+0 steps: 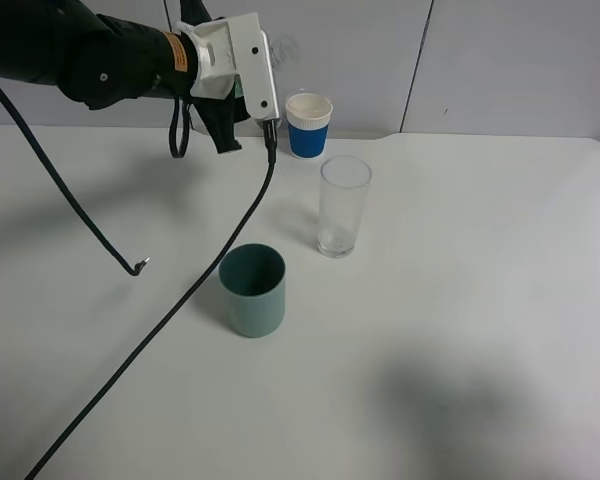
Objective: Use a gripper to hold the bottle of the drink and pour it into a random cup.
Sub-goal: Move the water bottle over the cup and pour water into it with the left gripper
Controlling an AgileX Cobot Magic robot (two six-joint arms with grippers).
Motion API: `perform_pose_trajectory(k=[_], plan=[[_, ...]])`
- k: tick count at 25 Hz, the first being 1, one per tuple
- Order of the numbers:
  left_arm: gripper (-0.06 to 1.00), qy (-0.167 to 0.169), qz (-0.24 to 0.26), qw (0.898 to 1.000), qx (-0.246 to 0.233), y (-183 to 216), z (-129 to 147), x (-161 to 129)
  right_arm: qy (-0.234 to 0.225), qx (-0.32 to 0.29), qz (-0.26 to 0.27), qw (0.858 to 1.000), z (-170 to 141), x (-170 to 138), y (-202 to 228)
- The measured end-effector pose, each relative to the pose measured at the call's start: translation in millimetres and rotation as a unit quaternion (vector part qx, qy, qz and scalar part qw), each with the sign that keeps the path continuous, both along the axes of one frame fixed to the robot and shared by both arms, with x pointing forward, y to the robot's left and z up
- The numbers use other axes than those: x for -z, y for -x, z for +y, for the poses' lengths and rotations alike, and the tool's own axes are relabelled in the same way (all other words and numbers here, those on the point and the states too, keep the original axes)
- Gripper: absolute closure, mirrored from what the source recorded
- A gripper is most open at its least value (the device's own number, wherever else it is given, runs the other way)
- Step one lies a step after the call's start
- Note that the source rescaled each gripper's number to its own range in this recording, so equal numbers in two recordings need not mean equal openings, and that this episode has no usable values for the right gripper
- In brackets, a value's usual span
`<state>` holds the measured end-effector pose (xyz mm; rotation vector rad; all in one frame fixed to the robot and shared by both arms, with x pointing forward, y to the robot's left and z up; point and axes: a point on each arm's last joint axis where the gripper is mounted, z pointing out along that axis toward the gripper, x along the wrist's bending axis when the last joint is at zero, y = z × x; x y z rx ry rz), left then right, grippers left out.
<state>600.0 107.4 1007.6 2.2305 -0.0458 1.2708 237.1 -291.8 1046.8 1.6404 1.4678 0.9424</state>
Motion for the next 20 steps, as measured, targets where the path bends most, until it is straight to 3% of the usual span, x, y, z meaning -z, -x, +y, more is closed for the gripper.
perform_pose_trajectory(k=[6,20], plan=[[0.92,-0.014,-0.038,0.999,0.029,1,-7,-2,0.000,0.000,0.000,1.000,0,0,0],[0.92,-0.095,-0.063,0.990,0.078,-2,-16,23,0.000,0.000,0.000,1.000,0,0,0]])
